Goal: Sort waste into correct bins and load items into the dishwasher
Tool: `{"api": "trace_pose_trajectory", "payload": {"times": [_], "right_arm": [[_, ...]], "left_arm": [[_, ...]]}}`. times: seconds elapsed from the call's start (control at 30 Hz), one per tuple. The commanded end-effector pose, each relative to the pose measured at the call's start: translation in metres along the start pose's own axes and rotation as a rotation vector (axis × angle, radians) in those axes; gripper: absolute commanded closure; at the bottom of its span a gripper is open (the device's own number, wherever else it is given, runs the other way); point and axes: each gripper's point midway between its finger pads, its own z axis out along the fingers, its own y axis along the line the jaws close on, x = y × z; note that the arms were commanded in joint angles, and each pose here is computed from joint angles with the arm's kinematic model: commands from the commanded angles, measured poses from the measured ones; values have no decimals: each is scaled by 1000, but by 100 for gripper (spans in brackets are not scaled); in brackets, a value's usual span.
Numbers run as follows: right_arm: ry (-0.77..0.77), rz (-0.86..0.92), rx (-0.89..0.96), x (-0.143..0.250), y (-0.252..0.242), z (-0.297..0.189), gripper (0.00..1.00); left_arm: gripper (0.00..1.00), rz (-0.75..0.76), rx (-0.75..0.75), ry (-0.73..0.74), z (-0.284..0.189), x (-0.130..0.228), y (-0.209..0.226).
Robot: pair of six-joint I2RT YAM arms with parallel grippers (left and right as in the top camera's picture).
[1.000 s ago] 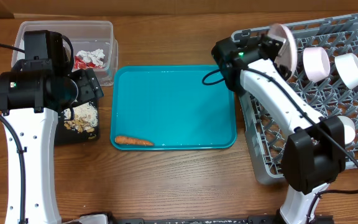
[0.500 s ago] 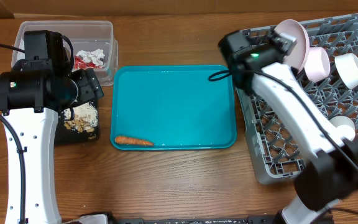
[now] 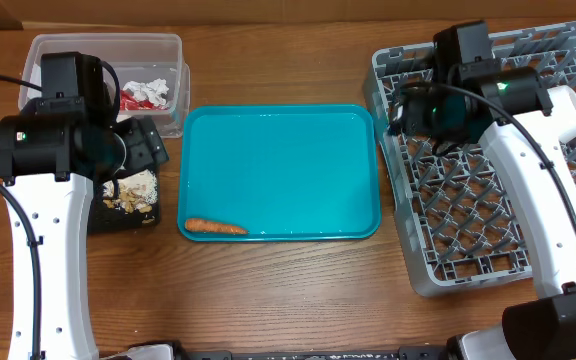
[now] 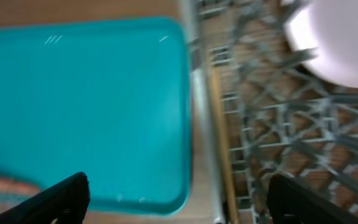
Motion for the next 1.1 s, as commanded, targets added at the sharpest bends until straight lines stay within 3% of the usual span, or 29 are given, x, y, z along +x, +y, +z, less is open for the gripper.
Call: {"api": "trace_pose_trajectory", "payload": {"times": [0.0, 0.2, 0.3, 0.6, 1.07], "right_arm": [[15, -131, -136, 5, 26, -8, 3], [31, -127, -134, 9, 25, -8, 1], [35, -124, -133, 10, 25, -8, 0], [48, -93, -131, 12, 24, -8, 0], [58, -89, -129, 15, 24, -8, 0]], "left_arm": [[14, -16, 55, 50, -2, 12, -8], [12, -104, 63, 207, 21, 52, -22], [0, -181, 24, 283, 40, 76, -26], [0, -342, 60, 428, 106, 131, -49], [3, -505, 103, 332, 177, 144, -47]]}}
